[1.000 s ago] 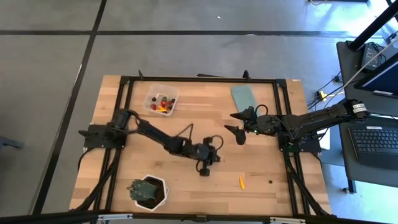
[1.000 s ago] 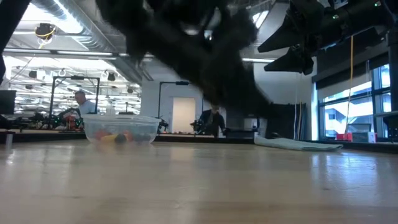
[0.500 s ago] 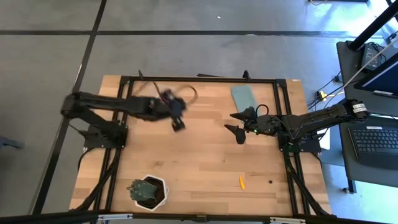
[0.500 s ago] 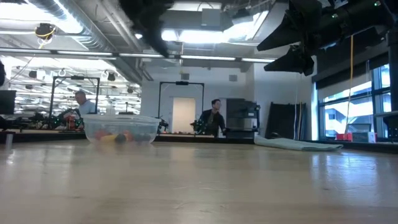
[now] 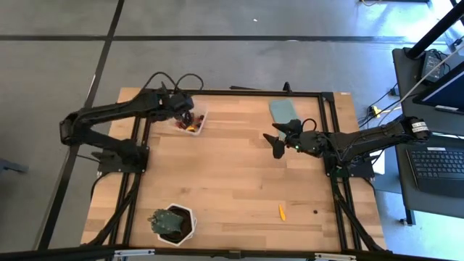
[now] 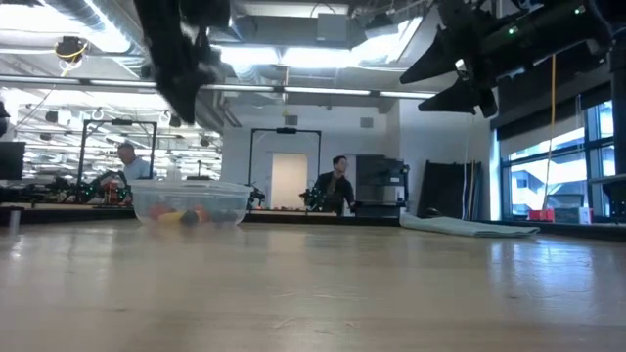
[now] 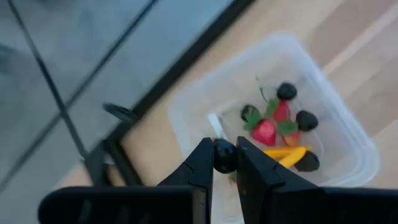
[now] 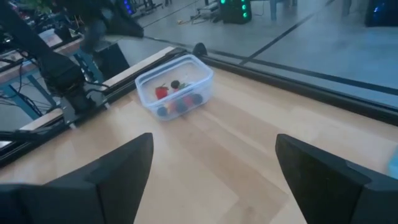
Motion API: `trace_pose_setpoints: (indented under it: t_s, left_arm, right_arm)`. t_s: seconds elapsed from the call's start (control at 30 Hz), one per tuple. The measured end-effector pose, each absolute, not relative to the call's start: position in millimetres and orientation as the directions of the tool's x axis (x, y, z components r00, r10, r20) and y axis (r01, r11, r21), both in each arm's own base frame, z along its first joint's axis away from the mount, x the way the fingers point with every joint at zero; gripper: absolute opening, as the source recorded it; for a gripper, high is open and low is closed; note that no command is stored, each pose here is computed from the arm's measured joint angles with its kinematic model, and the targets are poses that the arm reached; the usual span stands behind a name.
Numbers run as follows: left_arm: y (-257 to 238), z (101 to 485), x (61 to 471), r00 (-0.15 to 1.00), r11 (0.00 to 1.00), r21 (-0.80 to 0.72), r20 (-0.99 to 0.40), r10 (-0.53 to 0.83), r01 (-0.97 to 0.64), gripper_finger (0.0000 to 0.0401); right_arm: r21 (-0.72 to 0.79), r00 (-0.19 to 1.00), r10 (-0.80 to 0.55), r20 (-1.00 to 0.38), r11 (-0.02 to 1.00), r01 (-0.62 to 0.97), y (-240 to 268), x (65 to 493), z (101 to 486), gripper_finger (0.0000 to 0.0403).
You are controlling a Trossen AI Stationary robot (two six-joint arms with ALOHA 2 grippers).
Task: Pick and placing Produce into tupperware
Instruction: Put the blueberry into the transparent bin, then put the yellow corn into the transparent bin
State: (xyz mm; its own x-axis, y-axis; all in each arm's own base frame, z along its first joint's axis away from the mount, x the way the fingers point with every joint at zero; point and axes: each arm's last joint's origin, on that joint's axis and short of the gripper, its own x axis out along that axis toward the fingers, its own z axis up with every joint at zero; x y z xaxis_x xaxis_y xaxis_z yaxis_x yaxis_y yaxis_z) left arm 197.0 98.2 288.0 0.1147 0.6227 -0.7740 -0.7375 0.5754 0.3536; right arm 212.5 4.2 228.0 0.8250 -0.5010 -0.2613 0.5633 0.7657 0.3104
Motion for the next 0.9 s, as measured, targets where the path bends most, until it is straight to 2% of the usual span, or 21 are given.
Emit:
trace_pose_setpoints:
  t_s: [0.2, 0.4, 0.53, 0.9]
  left_arm:
    - [114.1, 226.1, 187.5, 0.103, 0.579, 0.266, -0.844, 0.526, -0.771, 0.0049]
    - [114.0, 182.4, 179.5, 0.131, 0.544, 0.225, -0.832, 0.540, -0.808, 0.0047]
    - [112.5, 168.0, 176.8, 0.159, 0.540, 0.209, -0.816, 0.556, -0.816, 0.0047]
    - [113.0, 165.6, 177.1, 0.172, 0.534, 0.209, -0.799, 0.576, -0.819, 0.0114]
  right_arm:
    - [0.311, 0.819, -0.512, -0.259, 0.758, 0.573, 1.3, 212.6, 228.3, 0.0339]
    - [0.307, 0.819, -0.512, -0.260, 0.760, 0.573, 1.0, 212.6, 228.1, 0.0339]
    - [0.306, 0.818, -0.513, -0.259, 0.760, 0.573, 0.9, 212.7, 228.2, 0.0339]
    - [0.306, 0.818, -0.513, -0.260, 0.760, 0.573, 0.9, 212.6, 228.1, 0.0339]
